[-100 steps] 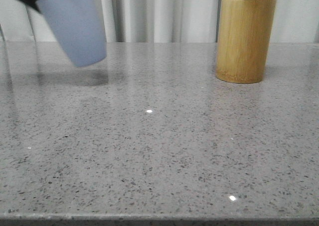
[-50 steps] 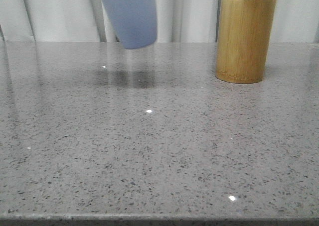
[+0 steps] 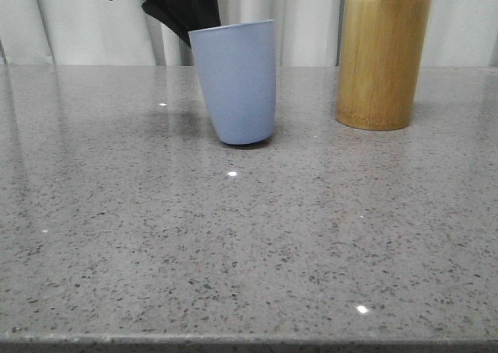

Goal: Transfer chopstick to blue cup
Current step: 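Lift the blue cup with the left gripper and carry it toward the bamboo cup, then set the blue cup down mid-table, open the left gripper, withdraw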

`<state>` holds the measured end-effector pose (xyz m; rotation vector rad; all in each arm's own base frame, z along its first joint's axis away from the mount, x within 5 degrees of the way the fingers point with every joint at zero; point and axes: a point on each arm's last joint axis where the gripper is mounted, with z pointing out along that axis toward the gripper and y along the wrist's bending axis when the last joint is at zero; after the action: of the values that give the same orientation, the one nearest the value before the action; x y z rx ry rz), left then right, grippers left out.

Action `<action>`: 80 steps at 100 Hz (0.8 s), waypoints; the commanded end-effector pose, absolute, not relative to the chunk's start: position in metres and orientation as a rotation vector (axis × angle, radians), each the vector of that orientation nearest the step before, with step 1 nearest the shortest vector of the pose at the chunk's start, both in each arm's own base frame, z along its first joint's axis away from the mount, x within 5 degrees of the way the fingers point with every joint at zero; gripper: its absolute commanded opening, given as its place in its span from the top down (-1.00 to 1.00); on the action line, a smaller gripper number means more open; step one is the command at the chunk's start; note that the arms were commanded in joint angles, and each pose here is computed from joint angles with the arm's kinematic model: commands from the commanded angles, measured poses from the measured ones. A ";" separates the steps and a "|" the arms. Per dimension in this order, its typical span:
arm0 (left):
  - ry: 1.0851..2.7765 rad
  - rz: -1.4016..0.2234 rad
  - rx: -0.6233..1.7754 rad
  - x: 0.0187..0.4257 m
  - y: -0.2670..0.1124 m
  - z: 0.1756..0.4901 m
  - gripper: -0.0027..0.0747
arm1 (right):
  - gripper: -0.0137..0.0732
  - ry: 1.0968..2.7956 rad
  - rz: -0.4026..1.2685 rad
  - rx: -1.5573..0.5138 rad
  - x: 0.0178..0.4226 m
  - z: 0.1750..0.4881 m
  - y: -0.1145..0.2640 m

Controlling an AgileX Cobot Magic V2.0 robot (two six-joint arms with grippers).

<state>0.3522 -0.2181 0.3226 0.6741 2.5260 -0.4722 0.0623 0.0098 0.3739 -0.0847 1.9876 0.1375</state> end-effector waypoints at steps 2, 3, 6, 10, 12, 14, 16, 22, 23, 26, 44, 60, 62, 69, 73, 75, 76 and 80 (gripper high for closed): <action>2.404 -0.516 0.652 0.345 -0.219 0.356 0.98 | -0.61 1.891 0.127 -0.083 0.066 0.389 0.009; 2.404 -0.516 0.652 0.345 -0.219 0.356 0.98 | -0.61 1.891 0.127 -0.083 0.066 0.389 0.009; 2.404 -0.516 0.652 0.345 -0.219 0.356 0.98 | -0.61 1.891 0.127 -0.083 0.066 0.389 0.009; 2.404 -0.516 0.652 0.345 -0.219 0.356 0.98 | -0.61 1.891 0.127 -0.083 0.066 0.389 0.009; 2.404 -0.516 0.652 0.345 -0.219 0.356 0.98 | -0.61 1.891 0.127 -0.083 0.066 0.389 0.009; 2.404 -0.516 0.652 0.345 -0.219 0.356 0.98 | -0.61 1.891 0.127 -0.083 0.066 0.389 0.009; 2.404 -0.516 0.652 0.345 -0.219 0.356 0.98 | -0.61 1.891 0.127 -0.083 0.066 0.389 0.009; 2.404 -0.516 0.652 0.345 -0.219 0.356 0.97 | -0.61 1.891 0.127 -0.083 0.066 0.389 0.009; 2.404 -0.516 0.652 0.345 -0.219 0.356 0.97 | -0.61 1.891 0.127 -0.083 0.066 0.389 0.009; 2.404 -0.516 0.652 0.345 -0.219 0.356 0.95 | -0.61 1.891 0.127 -0.083 0.066 0.389 0.009; 2.404 -0.518 0.651 0.345 -0.219 0.356 0.47 | -0.61 1.891 0.127 -0.083 0.066 0.389 0.009; 2.404 -0.520 0.650 0.345 -0.219 0.356 -0.21 | -0.61 1.891 0.127 -0.083 0.066 0.389 0.009; 2.404 -0.523 0.649 0.345 -0.219 0.356 -0.29 | -0.61 1.891 0.127 -0.083 0.066 0.389 0.009; 2.407 -0.535 0.647 0.344 -0.220 0.356 -0.46 | -0.61 1.891 0.127 -0.083 0.066 0.389 0.009; 2.408 -0.544 0.644 0.344 -0.220 0.356 -0.49 | -0.61 1.891 0.127 -0.083 0.066 0.389 0.009; 2.410 -0.550 0.643 0.343 -0.220 0.356 -0.49 | -0.61 1.891 0.127 -0.083 0.066 0.389 0.009; 2.410 -0.552 0.643 0.343 -0.220 0.357 -0.49 | -0.61 1.891 0.127 -0.083 0.066 0.389 0.009; 2.411 -0.562 0.642 0.342 -0.220 0.358 -0.49 | -0.61 1.891 0.127 -0.083 0.066 0.389 0.009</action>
<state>0.3518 -0.2188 0.3228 0.6695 2.5273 -0.4868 0.0623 0.0098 0.3739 -0.0847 1.9876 0.1375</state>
